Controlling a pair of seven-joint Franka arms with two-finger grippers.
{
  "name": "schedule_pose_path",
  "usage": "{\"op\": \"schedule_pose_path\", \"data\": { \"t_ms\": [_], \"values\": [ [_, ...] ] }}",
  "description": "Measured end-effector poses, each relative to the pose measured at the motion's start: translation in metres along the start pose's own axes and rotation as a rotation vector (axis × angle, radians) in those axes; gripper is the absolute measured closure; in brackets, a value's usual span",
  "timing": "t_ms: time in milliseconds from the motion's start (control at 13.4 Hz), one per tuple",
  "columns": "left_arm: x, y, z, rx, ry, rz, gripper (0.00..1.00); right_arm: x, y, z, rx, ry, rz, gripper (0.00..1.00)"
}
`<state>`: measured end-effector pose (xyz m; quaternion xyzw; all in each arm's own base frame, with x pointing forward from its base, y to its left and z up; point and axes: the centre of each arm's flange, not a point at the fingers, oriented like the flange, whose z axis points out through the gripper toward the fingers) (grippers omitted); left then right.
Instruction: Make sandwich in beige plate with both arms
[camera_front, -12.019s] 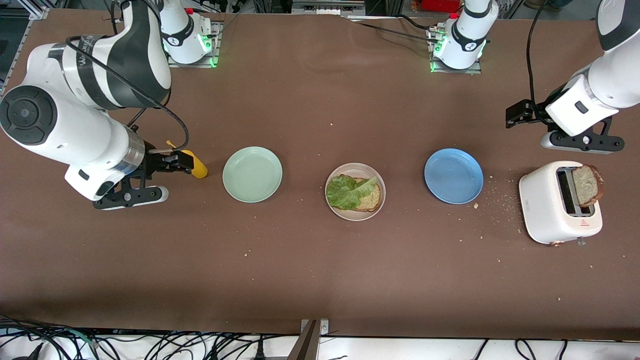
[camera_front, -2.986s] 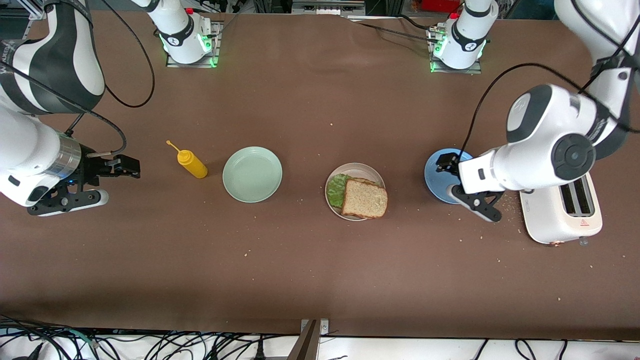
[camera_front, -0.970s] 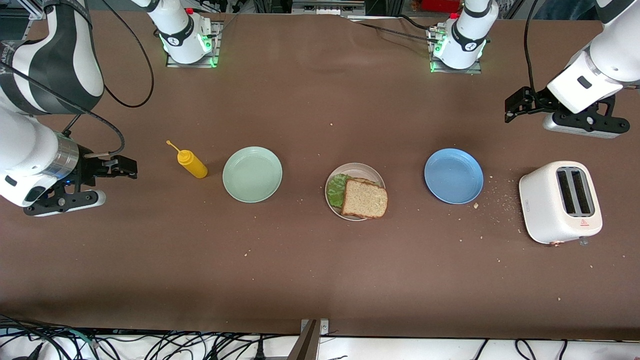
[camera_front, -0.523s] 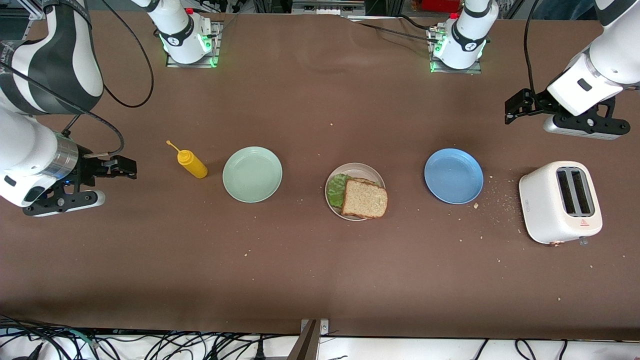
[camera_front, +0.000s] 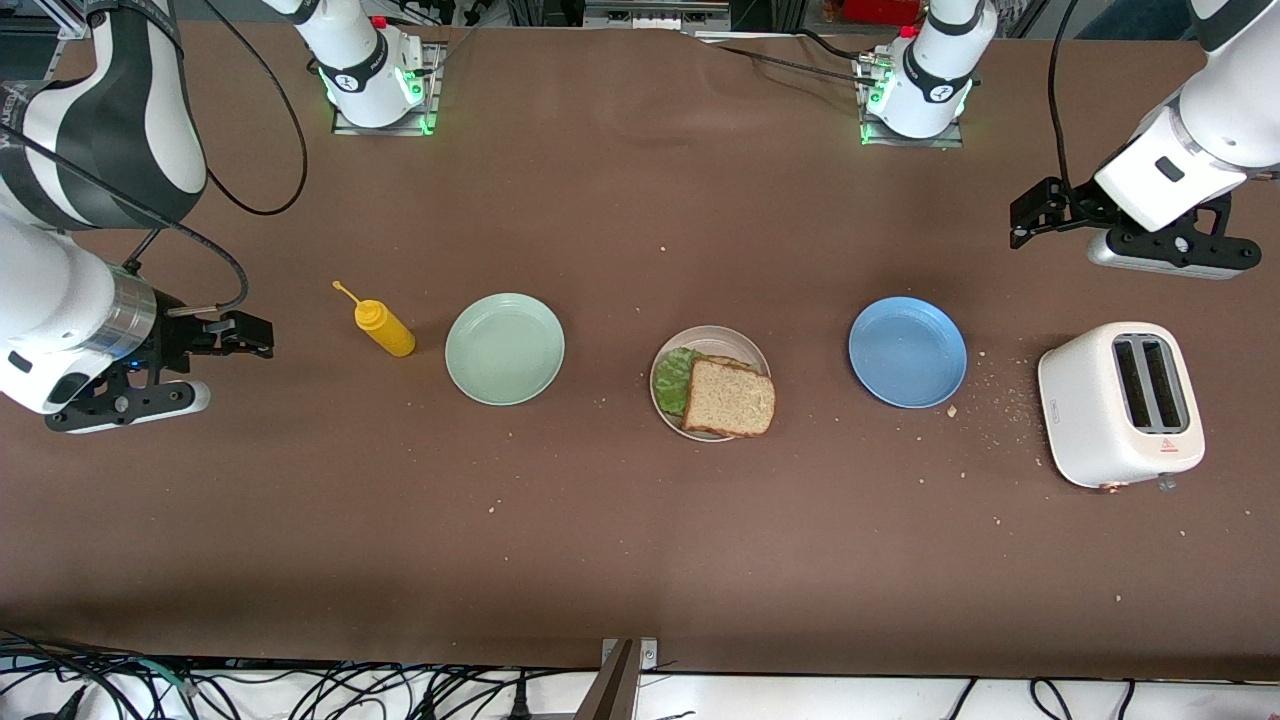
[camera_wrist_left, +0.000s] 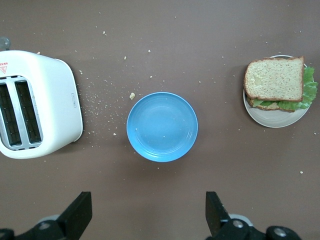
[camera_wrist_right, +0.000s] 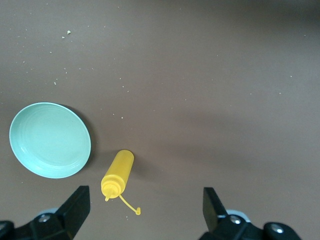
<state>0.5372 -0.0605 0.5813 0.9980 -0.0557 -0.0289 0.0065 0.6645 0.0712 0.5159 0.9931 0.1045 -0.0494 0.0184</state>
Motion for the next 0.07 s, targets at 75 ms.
{"op": "schedule_pose_path", "data": {
  "t_ms": [75],
  "values": [
    [0.0,0.0,0.0,0.0,0.0,0.0,0.0,0.0,0.0,0.0,0.0,0.0,0.0,0.0]
  ]
}}
